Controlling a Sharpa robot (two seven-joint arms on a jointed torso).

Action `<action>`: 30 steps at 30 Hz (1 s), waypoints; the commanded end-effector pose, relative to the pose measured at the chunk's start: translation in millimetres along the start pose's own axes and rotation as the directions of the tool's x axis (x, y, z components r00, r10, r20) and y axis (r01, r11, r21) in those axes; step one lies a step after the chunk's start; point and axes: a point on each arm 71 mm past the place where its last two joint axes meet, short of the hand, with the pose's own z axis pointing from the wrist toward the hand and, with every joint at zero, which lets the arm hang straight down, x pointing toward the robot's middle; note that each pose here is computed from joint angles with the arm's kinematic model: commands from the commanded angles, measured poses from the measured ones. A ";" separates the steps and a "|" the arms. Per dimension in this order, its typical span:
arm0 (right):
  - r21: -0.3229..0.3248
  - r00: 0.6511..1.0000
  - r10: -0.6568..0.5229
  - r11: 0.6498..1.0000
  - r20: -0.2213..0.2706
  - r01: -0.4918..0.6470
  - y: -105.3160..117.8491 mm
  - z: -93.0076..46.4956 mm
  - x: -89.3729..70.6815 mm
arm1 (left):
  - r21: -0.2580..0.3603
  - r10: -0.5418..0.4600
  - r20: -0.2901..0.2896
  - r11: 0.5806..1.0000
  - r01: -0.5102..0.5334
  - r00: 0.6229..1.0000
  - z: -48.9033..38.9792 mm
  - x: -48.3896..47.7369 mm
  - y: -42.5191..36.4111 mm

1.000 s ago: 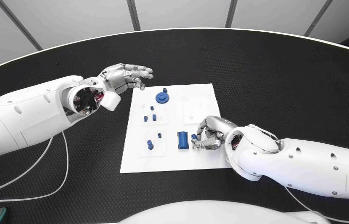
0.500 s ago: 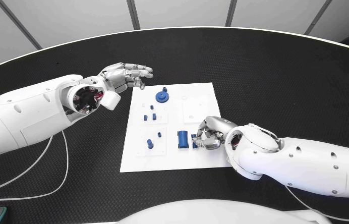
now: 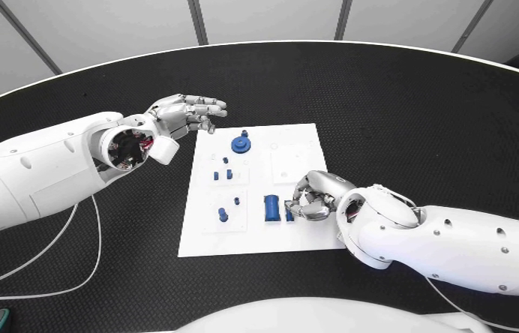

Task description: Assemble the parts on the task board

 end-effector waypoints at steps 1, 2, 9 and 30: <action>-0.034 0.996 0.073 0.997 0.046 -0.072 -3.9 -4.9 -6.7 | 0.003 0.000 0.001 1.000 0.000 1.000 0.2 -0.3 -0.2; -0.046 0.993 0.103 0.994 0.054 -0.100 -5.5 -6.2 -8.7 | 0.005 -0.002 0.002 1.000 0.002 1.000 0.4 -0.4 -0.2; -0.182 0.891 0.443 0.888 0.094 -0.423 -25.2 2.6 -42.1 | 0.057 -0.085 0.043 0.995 0.083 0.995 3.4 -3.4 -0.6; -0.352 0.595 0.774 0.630 0.217 -0.692 -69.9 81.9 -130.8 | 0.222 -0.299 0.248 0.943 0.247 0.921 28.9 -0.1 30.5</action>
